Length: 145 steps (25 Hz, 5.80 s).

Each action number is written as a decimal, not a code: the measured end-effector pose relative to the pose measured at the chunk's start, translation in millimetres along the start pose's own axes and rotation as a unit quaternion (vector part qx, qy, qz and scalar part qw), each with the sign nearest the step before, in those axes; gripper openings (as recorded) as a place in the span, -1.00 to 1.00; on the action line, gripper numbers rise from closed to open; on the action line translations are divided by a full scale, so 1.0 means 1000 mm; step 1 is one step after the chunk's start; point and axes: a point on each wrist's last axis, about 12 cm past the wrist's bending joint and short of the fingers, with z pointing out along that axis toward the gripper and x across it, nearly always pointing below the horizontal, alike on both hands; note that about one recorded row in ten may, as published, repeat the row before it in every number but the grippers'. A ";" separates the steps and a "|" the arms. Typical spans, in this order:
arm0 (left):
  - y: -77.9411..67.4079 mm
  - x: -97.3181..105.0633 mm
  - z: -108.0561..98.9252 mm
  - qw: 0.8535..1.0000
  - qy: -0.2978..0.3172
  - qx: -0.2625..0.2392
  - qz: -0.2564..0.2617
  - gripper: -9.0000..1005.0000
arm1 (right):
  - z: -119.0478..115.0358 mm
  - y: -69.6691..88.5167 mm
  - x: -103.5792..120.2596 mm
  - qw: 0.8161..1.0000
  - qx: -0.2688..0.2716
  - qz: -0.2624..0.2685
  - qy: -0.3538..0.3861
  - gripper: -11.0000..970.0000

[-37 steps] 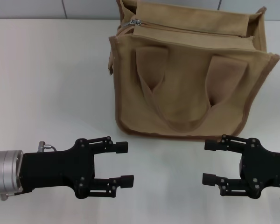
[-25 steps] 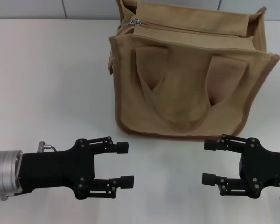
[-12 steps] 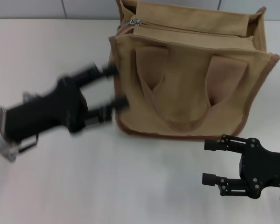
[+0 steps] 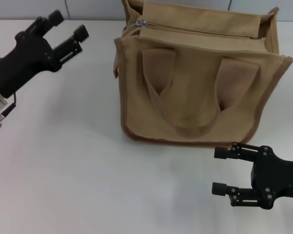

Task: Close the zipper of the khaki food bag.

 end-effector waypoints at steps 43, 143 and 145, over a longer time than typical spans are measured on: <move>-0.009 0.006 0.055 0.975 0.051 0.057 0.210 0.51 | 0.001 -0.001 -0.002 1.000 -0.004 0.014 0.000 0.61; -0.033 0.001 0.048 0.954 -0.061 0.073 0.285 -0.94 | 0.104 -0.127 -0.212 0.915 0.024 0.397 0.069 0.61; -0.033 0.001 0.049 0.954 -0.061 0.074 0.284 -0.94 | 0.107 -0.128 -0.210 0.913 0.031 0.401 0.071 0.61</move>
